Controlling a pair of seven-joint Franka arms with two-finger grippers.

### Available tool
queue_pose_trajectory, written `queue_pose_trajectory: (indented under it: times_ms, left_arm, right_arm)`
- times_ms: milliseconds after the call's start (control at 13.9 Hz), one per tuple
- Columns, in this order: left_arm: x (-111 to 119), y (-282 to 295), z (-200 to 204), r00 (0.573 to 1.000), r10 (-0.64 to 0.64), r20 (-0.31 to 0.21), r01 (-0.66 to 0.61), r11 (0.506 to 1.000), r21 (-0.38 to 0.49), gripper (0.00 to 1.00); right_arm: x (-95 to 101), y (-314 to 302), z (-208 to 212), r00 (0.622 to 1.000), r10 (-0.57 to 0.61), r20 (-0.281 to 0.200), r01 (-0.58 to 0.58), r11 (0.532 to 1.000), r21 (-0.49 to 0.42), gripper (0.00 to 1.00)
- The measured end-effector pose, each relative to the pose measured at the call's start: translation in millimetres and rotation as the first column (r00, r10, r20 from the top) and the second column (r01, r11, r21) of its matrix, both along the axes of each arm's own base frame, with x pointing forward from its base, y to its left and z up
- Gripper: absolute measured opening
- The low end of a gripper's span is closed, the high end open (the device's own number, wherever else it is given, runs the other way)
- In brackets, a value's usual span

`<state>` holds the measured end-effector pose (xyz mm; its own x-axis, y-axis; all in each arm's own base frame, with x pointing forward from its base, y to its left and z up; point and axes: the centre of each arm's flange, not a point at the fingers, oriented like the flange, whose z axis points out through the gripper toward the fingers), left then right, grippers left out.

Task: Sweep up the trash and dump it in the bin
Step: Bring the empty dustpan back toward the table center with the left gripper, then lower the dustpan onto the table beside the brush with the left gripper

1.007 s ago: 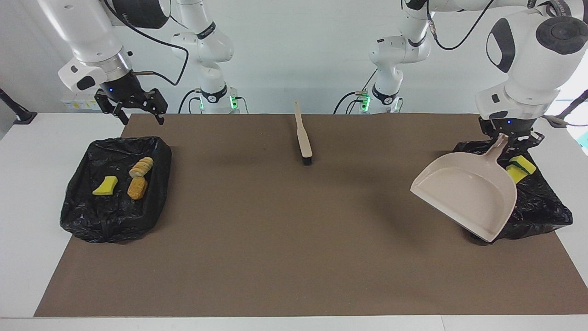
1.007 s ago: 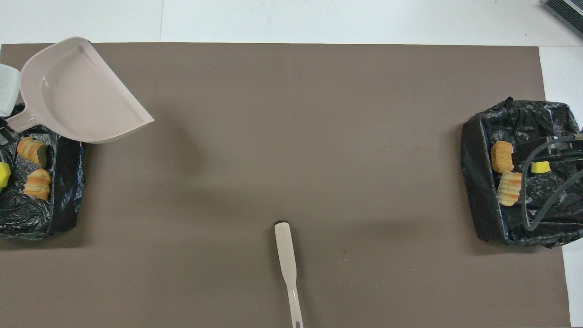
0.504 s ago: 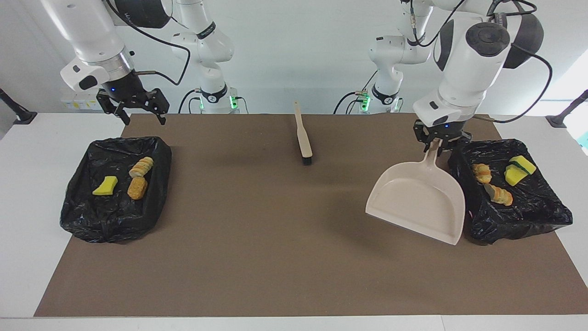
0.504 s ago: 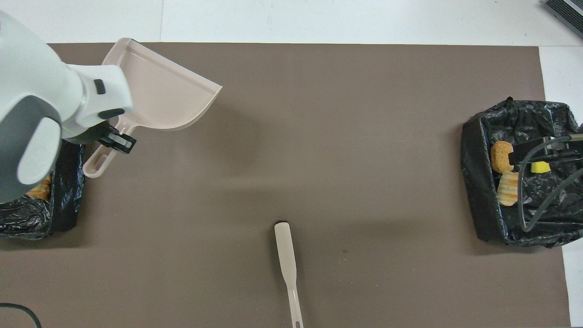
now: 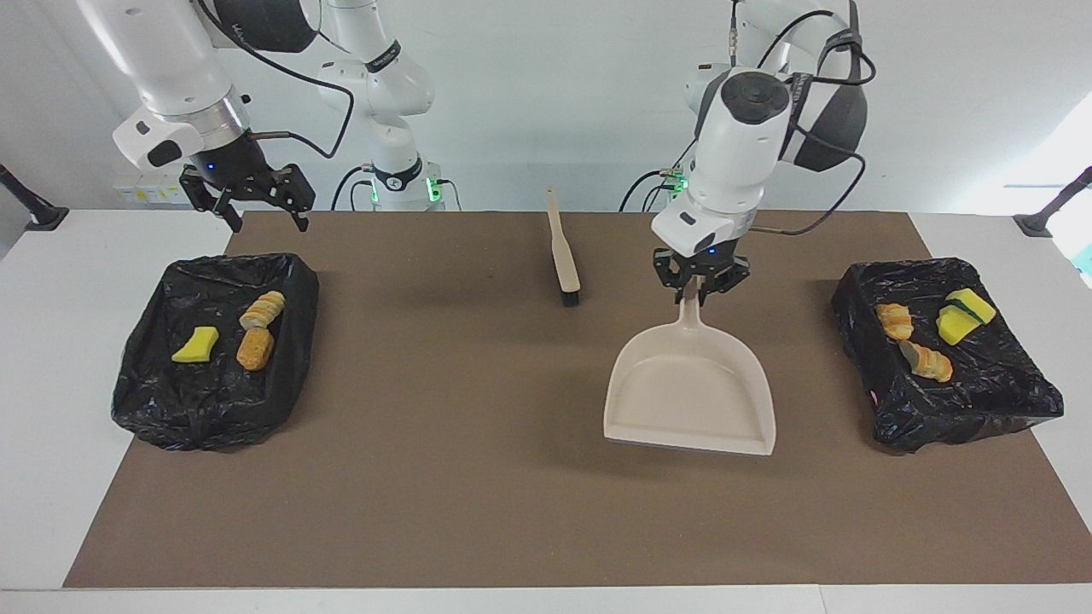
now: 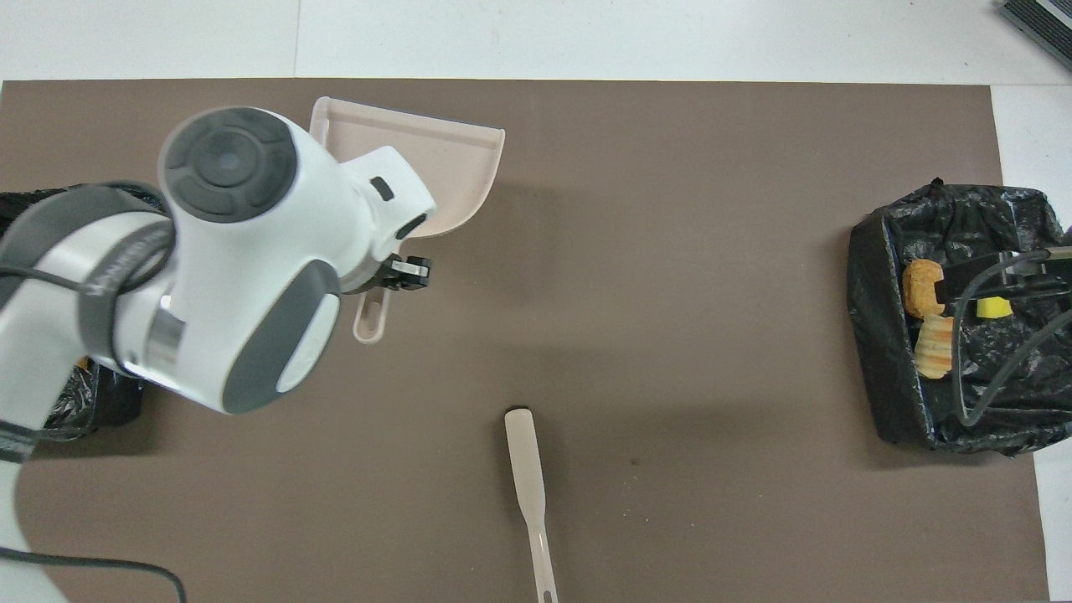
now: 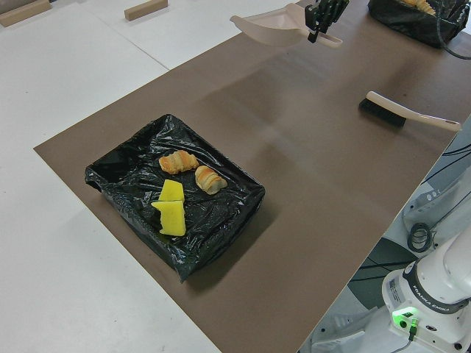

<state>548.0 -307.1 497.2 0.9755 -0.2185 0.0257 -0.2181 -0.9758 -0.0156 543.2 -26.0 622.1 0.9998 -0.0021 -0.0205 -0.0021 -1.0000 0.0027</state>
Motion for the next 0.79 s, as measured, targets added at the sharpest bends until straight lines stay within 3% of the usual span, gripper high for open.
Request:
queue_pose_trajectory:
  times_ms: [216, 504, 791]
  left_arm:
    - [-13, -63, -51, 1.0, 0.004, -0.011, -0.005, 0.999, -0.043, 0.31]
    - [-19, -81, -79, 0.997, 0.072, -0.011, -0.073, 0.984, -0.164, 0.31]
    - [-40, -95, -104, 0.998, 0.055, -0.039, -0.061, 0.986, -0.154, 0.31]
  right_arm:
    - [0.0, 0, 0, 1.0, 0.0, 0.0, 0.0, 1.0, 0.0, 1.0]
    - [0.0, 0, 0, 1.0, 0.0, 0.0, 0.0, 1.0, 0.0, 1.0]
    - [0.0, 0, 0, 1.0, 0.0, 0.0, 0.0, 1.0, 0.0, 1.0]
